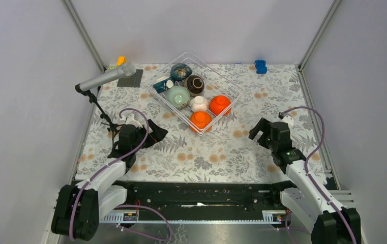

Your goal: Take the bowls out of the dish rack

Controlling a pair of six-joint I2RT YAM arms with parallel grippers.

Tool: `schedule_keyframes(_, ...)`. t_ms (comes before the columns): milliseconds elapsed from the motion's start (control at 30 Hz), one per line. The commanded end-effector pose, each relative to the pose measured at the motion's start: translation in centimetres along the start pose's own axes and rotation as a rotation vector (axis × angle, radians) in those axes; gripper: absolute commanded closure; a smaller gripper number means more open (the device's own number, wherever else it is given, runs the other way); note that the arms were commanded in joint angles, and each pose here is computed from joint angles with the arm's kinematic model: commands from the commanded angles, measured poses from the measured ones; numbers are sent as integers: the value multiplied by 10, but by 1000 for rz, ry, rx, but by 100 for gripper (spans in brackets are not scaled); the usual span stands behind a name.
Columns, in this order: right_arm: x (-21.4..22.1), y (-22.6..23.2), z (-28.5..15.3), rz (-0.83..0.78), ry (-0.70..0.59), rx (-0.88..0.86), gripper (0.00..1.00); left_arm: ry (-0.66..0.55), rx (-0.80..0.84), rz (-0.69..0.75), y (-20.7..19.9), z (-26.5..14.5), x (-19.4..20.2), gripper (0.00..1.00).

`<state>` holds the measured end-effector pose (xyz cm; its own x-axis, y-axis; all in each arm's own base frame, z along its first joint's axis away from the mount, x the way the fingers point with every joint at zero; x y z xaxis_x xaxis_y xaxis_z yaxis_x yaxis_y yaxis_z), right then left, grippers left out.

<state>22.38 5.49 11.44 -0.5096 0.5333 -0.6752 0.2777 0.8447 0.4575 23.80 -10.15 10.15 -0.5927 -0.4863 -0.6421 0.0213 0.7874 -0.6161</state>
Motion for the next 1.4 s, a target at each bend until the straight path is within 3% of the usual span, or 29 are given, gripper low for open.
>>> schedule_keyframes(0, -27, 7, -5, 41, -70, 70, 0, -47, 53, 56, -11, 0, -14, 1)
schedule_keyframes(333, -43, 22, -9, -79, -75, 6, 0, -54, 240, 143, -28, -6, -8, 1)
schedule_keyframes(500, -48, 47, -15, -138, -51, -158, 0, -29, 325, 167, -35, -9, -1, 1)
schedule_keyframes(667, -54, 80, -19, -163, 22, -326, 0, -32, 389, 189, -43, -13, 2, 1)
schedule_keyframes(800, -54, 97, -2, -163, 110, -351, 0, -42, 399, 194, -44, -14, 2, 1)
schedule_keyframes(1200, -71, 133, 38, 67, 24, -60, 0, -138, 394, 219, -46, -27, -6, 1)
schedule_keyframes(1367, -80, 130, 42, 108, -64, 161, 0, -198, 347, 217, -42, -33, -11, 1)
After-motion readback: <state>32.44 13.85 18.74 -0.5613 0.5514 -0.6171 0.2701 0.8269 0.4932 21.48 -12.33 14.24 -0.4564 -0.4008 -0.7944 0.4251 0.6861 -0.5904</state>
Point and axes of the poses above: each gripper's point midway between its finger pads, its own z axis out along the fingers, its own y axis along the line the jaws close on, x = y × z, the point moved 5 cm from there along -z, back along the fingers, and after that the axes turned 4 degrees about z, right-handed, at the moved point
